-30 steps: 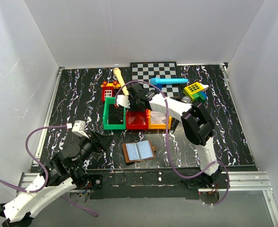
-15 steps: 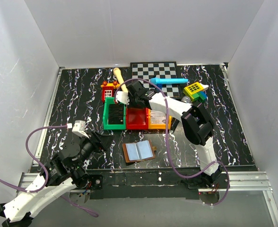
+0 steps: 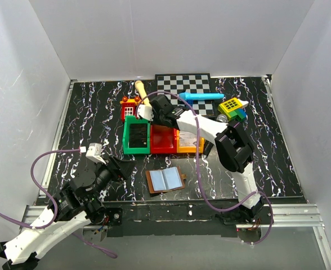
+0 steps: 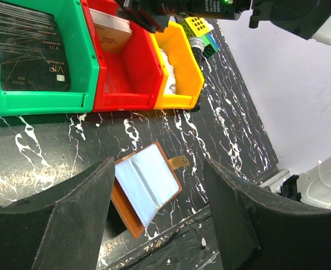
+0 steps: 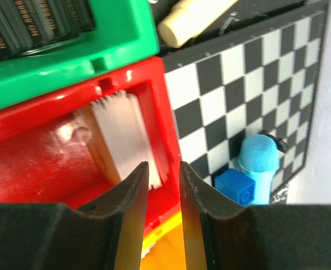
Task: Take the credit cards out of the card holder
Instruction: Place the credit card in the storage box, then remove the credit card from the card holder.
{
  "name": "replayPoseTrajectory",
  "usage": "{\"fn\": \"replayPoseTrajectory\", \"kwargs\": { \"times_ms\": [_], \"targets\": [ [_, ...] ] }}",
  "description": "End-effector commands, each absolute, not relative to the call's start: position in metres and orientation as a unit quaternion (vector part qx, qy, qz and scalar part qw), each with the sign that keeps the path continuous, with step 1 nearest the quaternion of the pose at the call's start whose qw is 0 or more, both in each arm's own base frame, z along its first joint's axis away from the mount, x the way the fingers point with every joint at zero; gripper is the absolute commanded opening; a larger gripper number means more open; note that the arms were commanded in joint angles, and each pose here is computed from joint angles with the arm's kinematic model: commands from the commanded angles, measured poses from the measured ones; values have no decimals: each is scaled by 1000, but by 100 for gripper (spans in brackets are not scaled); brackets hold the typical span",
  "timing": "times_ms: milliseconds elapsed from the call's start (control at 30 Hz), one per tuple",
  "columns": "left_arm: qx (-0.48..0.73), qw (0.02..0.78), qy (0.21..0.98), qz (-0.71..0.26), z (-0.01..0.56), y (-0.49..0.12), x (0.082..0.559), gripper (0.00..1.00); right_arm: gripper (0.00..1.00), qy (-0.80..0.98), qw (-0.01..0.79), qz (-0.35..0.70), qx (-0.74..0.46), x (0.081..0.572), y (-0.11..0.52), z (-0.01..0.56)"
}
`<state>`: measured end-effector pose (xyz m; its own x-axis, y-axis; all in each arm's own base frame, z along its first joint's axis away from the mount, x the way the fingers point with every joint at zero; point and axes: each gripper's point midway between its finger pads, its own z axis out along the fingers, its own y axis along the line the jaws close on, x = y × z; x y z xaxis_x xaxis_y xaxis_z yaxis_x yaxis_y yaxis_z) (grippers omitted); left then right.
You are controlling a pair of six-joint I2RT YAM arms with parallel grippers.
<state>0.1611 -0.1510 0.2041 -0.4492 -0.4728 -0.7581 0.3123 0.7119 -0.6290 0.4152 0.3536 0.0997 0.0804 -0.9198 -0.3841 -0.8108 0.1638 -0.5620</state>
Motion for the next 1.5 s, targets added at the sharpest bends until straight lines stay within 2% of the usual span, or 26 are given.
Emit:
{"fn": "replayPoseTrajectory", "kwargs": {
  "times_ms": [0,167,267,300,333,367,433,500,567,667,833,1267,1367,1467],
  "targets": [
    [-49,526,765,-368,203,-151,164,64,36,662,483,-109,-562,438,351,207],
    [-52,531,761,-369,207,-150,165,66,37,709,530,-112,-451,423,317,262],
    [-53,532,760,-369,207,-151,166,68,43,753,562,-69,-335,402,293,284],
    [-53,533,759,-371,209,-151,166,68,57,777,564,-42,-277,392,284,285],
    [-53,532,759,-371,208,-152,167,68,77,798,559,-20,-222,381,270,285],
    [-51,532,758,-373,209,-153,167,69,84,817,538,29,-206,366,269,279],
    [-42,528,759,-379,210,-158,166,70,84,840,480,125,-220,330,275,257],
    [-20,520,762,-385,209,-168,165,70,85,868,420,141,-225,298,265,232],
    [-3,501,776,-383,201,-178,165,69,81,899,352,137,-221,263,253,192],
    [25,457,803,-381,190,-198,163,64,79,911,317,166,-205,219,245,145],
    [38,410,829,-378,168,-218,163,61,75,928,259,216,-159,174,240,90],
    [19,401,826,-396,161,-220,160,60,79,937,229,184,-189,167,257,73],
    [18,400,828,-392,159,-220,161,61,74,946,210,158,-189,169,256,65],
    [20,396,830,-392,158,-221,160,61,65,951,199,144,-186,170,255,60]
  ]
}}
